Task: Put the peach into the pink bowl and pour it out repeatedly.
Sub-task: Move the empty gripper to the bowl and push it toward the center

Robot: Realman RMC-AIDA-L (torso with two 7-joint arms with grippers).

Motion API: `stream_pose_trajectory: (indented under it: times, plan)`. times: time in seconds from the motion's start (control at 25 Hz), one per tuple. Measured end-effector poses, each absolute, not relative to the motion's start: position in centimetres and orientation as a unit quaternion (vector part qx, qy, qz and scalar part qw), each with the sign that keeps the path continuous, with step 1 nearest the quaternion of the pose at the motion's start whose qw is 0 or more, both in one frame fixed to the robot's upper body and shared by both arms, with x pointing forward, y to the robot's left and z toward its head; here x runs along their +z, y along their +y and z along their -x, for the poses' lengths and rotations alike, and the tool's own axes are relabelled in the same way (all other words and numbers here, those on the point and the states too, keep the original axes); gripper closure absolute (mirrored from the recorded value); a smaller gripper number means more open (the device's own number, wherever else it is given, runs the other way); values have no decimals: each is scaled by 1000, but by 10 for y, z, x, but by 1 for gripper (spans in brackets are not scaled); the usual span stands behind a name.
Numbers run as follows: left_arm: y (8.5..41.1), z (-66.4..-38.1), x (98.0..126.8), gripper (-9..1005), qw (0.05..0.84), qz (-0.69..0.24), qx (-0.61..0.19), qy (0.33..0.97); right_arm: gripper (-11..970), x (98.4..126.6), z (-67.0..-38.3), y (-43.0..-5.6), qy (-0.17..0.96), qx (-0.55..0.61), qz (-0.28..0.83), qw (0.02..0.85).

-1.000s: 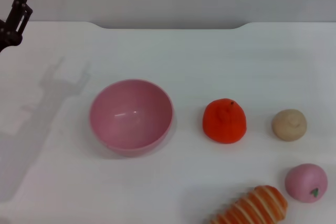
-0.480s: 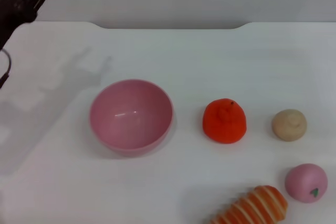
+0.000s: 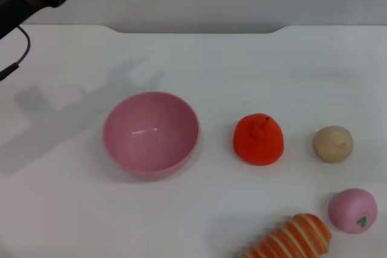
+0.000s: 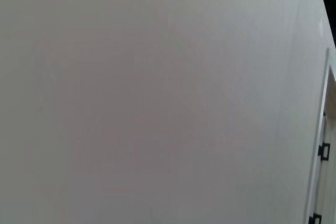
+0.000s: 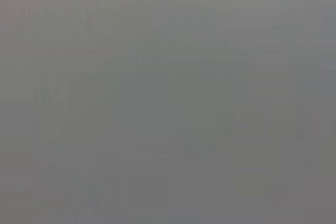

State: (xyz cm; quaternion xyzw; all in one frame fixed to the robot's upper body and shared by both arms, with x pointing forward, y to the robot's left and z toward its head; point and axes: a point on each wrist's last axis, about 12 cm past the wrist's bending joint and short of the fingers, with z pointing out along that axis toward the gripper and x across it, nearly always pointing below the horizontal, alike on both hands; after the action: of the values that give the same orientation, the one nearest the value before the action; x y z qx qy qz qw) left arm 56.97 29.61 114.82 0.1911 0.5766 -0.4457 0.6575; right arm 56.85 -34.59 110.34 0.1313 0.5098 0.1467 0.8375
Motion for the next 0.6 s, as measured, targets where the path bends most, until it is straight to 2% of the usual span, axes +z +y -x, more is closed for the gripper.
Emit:
stream_pose_trajectory:
  times: [0.6]
  plan:
    - [296, -566, 1146, 370, 655, -181, -458, 573, 303, 1111, -578, -341, 506, 151, -116, 841]
